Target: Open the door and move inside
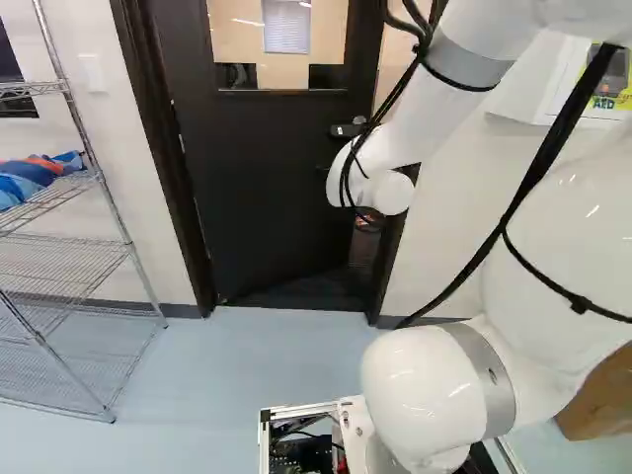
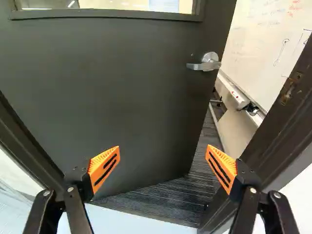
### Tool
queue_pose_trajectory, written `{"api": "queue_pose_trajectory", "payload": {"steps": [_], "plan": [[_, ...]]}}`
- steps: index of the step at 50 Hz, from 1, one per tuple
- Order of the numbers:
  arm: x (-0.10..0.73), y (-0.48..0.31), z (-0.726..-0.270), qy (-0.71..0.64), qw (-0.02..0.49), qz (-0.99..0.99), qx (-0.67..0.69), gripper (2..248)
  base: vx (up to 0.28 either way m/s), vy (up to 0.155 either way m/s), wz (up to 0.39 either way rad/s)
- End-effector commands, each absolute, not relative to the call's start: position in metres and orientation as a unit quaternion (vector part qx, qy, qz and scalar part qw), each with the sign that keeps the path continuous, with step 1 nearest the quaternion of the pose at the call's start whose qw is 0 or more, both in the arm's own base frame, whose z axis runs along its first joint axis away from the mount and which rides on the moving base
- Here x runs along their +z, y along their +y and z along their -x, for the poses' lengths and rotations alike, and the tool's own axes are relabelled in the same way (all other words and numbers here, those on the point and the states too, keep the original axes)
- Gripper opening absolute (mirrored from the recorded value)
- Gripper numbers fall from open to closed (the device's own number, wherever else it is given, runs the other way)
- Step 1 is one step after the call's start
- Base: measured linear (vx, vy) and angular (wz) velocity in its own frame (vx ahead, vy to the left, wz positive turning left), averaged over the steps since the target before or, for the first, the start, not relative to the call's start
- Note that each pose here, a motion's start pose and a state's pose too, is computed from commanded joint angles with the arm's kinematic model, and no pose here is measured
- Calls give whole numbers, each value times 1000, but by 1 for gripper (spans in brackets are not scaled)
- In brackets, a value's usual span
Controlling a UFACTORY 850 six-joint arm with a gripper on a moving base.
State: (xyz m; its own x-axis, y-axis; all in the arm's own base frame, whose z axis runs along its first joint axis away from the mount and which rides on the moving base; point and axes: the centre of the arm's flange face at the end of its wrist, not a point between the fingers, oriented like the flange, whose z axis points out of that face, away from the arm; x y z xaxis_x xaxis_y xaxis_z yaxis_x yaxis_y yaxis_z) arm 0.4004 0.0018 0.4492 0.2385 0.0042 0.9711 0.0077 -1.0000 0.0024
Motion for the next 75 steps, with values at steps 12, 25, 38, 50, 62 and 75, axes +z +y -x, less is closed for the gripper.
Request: {"api": "queue_pose_trajectory", "payload": {"steps": [12,25,38,50,62,75], "plan": [[449,2,-400,-4,1,787,-617,247,59,35,-7],[449,2,-400,-4,1,787,-617,247,83,39,-12],[449,2,-400,-4,1,787,-617,247,86,39,-13],[449,2,-400,-4,1,787,-617,247,91,43,-13],[449,2,-400,-4,1,787,-617,247,91,42,-14],[449,2,-400,-4,1,787,-617,247,93,45,-13]]}}
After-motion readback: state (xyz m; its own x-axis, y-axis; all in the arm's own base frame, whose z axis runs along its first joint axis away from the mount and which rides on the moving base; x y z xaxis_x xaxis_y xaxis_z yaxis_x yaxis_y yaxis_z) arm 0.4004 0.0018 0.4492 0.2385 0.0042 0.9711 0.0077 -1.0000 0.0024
